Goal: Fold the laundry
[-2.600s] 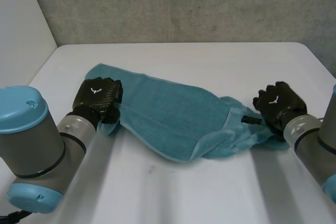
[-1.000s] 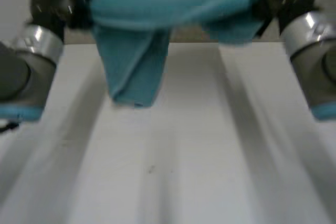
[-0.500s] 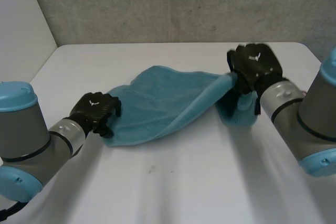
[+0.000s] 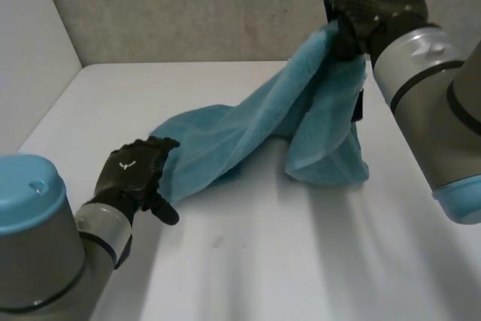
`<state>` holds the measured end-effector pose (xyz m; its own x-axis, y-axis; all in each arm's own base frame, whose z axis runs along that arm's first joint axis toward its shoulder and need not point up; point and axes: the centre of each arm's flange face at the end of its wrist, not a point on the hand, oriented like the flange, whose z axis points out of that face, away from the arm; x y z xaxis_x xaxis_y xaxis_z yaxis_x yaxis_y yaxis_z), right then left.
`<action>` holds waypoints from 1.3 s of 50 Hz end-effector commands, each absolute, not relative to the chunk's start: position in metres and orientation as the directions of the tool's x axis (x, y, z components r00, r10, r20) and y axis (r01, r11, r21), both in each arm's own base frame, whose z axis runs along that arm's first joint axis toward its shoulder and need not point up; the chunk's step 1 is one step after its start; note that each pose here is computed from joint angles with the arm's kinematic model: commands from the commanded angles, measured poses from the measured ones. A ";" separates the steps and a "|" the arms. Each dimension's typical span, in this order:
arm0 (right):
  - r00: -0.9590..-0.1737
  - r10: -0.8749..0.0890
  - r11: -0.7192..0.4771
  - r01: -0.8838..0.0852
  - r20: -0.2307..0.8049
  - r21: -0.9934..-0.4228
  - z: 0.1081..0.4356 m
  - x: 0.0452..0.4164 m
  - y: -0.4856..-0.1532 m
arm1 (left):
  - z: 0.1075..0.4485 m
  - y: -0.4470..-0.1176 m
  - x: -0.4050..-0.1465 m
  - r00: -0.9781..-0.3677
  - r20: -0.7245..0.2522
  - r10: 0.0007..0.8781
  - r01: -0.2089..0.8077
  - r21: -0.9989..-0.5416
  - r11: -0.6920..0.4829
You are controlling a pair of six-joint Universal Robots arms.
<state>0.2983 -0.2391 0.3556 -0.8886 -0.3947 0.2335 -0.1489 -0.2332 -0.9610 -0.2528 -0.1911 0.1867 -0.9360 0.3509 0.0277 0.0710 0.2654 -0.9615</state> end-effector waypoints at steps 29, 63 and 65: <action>-0.895 -0.446 -0.241 0.120 0.000 -0.963 0.407 0.282 -0.202 | 0.160 -0.199 -0.296 -0.932 0.191 0.308 -0.127 -0.968 0.215; -0.893 -0.448 -0.192 0.143 -0.043 -0.971 0.395 0.282 -0.210 | 0.138 -0.221 -0.337 -0.944 0.210 0.255 -0.201 -0.978 0.063; -0.901 -0.432 -0.193 0.132 -0.037 -0.972 0.394 0.279 -0.215 | 0.138 -0.236 -0.324 -0.960 0.207 0.186 -0.201 -0.978 0.050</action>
